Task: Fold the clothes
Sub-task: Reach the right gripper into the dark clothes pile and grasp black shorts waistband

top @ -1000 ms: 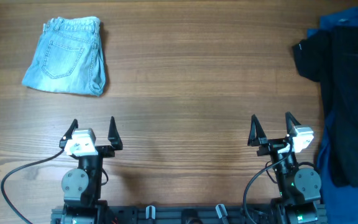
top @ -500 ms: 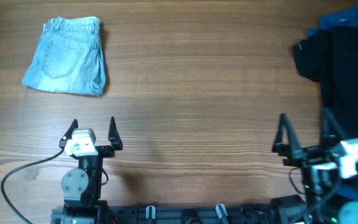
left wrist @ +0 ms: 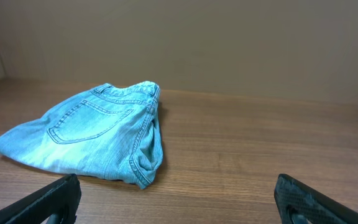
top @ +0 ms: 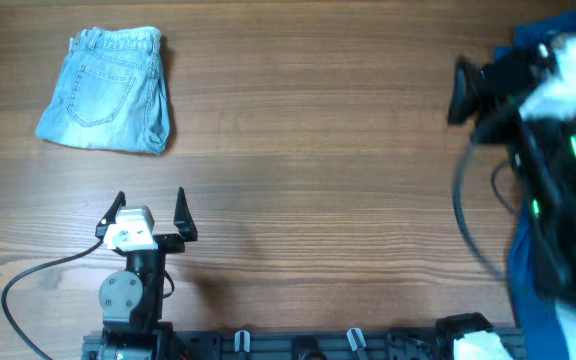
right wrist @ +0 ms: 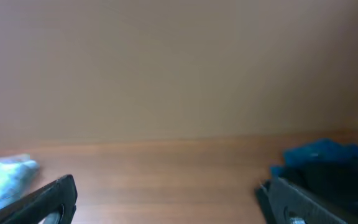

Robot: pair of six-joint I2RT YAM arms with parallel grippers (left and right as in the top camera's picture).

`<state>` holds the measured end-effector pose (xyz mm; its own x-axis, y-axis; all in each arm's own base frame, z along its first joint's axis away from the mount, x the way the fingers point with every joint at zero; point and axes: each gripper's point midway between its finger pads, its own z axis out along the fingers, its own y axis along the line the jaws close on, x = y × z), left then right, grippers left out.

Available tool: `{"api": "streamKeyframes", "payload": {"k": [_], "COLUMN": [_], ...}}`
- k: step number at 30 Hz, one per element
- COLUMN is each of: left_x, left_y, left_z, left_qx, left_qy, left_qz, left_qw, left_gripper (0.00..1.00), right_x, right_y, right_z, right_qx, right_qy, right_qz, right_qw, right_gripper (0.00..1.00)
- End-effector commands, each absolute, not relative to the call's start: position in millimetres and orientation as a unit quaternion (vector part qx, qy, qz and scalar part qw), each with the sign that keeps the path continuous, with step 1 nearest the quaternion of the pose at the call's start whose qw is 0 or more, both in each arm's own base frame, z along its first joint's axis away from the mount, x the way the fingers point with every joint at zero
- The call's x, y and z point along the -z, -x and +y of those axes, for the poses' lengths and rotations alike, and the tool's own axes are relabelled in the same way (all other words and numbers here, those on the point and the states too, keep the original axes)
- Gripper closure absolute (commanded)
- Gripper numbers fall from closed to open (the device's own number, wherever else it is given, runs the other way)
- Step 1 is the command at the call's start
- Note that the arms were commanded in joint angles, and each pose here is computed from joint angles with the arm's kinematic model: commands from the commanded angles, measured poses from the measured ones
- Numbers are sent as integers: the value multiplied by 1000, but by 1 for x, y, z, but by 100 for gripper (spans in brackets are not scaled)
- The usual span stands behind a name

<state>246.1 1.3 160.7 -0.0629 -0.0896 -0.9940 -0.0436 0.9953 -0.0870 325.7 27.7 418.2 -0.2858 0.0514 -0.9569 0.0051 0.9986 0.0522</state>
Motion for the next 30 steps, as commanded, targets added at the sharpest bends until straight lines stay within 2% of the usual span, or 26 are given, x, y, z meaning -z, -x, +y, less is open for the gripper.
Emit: {"api": "streamKeyframes", "payload": {"k": [1,4,10,14,18,21,30], "left_x": [-160,-160,-160,-160,-160,-160,-160], "left_y": [-246,-246,-246,-246,-246,-246,-246], "left_z": [2,2,2,2,2,2,2], "left_qx": [8,8,8,7,8,8,8], "left_qy": [41,41,41,41,41,41,41], "left_qz": [727,727,727,727,727,727,727], "left_qw": [685,685,685,685,685,685,685], "left_gripper": [0,0,0,0,0,0,0], "right_x": [-411,-387,-311,-276,-238,-207,-68], "right_y": [-363,-393,-433,-457,-469,-479,-529], "right_z": [-5,-29,-131,-173,-212,-232,-253], "right_qx": [109,147,205,221,222,220,204], "right_qy": [-25,-41,-118,-109,-161,-185,-164], "right_qz": [832,859,890,897,896,896,916], "right_qw": [543,488,391,367,350,338,303], "right_gripper": [0,0,0,0,4,12,13]}}
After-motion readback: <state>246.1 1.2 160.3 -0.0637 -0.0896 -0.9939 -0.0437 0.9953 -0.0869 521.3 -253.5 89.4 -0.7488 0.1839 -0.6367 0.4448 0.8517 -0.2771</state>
